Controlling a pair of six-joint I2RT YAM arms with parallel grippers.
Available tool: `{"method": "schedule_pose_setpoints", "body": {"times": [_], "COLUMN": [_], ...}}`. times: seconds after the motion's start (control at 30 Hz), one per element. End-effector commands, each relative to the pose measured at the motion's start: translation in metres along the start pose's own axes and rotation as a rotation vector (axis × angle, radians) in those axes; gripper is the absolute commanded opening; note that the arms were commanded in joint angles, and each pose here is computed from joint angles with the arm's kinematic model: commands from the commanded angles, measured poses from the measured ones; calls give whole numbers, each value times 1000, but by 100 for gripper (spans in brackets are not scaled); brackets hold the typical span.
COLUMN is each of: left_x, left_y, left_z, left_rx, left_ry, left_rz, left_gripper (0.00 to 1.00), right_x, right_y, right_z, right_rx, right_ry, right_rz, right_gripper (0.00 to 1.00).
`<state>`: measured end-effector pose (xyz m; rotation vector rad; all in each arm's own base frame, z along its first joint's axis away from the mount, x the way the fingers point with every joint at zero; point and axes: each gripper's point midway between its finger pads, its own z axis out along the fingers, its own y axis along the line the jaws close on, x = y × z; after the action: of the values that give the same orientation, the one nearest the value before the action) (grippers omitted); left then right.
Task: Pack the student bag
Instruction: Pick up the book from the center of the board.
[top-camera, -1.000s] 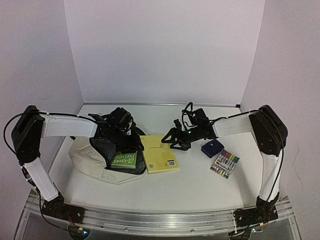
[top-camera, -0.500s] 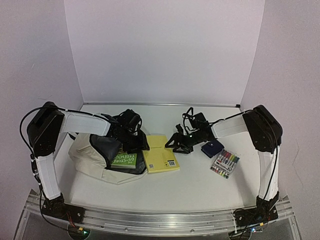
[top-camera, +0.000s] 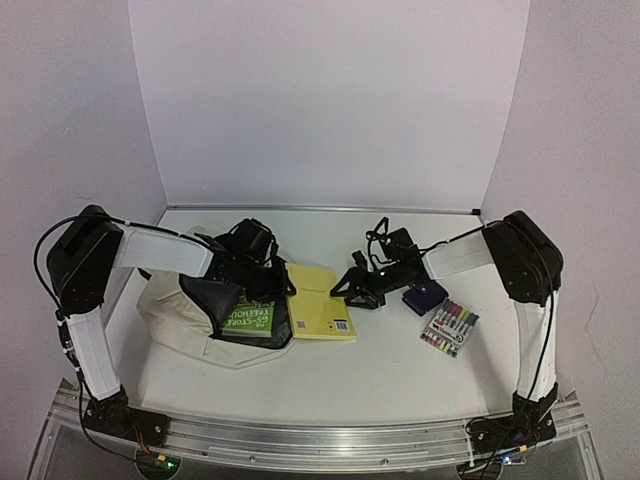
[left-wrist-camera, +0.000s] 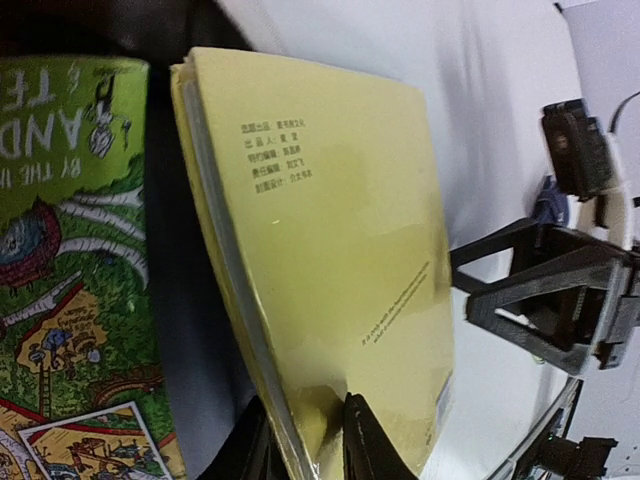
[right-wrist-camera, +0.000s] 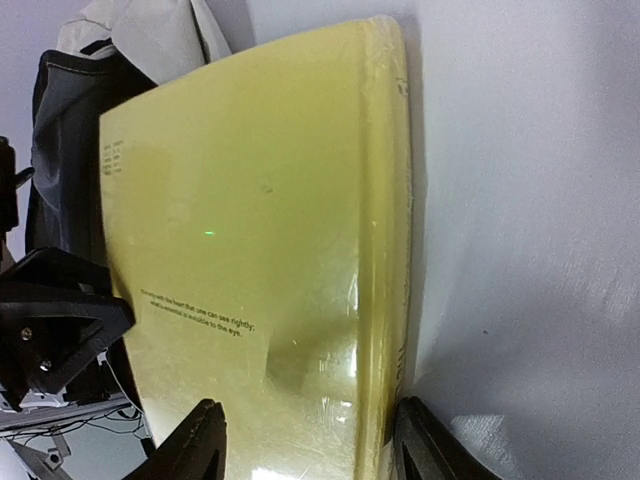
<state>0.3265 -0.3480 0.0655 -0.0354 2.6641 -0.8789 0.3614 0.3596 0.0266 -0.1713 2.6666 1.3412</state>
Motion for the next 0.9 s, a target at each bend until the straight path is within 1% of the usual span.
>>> {"method": "schedule_pose_setpoints", "body": {"times": [0.0, 0.07, 0.13, 0.23, 0.3, 0.37, 0.47, 0.53, 0.63, 0.7, 0.77, 0.87], "left_x": [-13, -11, -10, -8, -6, -4, -3, -7, -16, -23, -28, -31], "left_y": [-95, -103, -105, -99, -90, -89, -93, -99, -113, -123, -131, -143], "left_z": [-35, -40, -39, -29, -18, -11, -14, -27, -59, -86, -109, -138], "left_rx": [336, 368, 367, 337, 297, 292, 310, 327, 369, 424, 474, 538], "left_ry": [-99, -101, -90, -69, -43, -24, -21, -44, -90, -122, -152, -188], "left_rz": [155, 169, 173, 160, 140, 137, 147, 175, 219, 236, 248, 267], "left_gripper": [21, 21, 22, 24, 25, 24, 10, 1, 0, 0, 0, 0], "right_x": [23, 22, 20, 15, 14, 14, 12, 9, -2, -11, -14, -11], "right_y": [12, 16, 21, 28, 31, 31, 36, 45, 67, 81, 90, 110], "right_z": [16, 15, 14, 11, 10, 9, 7, 0, -20, -39, -59, -80], "right_rx": [-86, -100, -113, -130, -136, -140, -154, -171, -235, -290, -333, -361], "right_ry": [67, 63, 57, 41, 37, 35, 34, 25, 15, 11, 10, -24], "right_rz": [27, 22, 10, -7, -10, -10, -13, -28, -67, -96, -115, -203], "right_gripper": [55, 55, 55, 55, 55, 55, 56, 61, 77, 87, 91, 93]}}
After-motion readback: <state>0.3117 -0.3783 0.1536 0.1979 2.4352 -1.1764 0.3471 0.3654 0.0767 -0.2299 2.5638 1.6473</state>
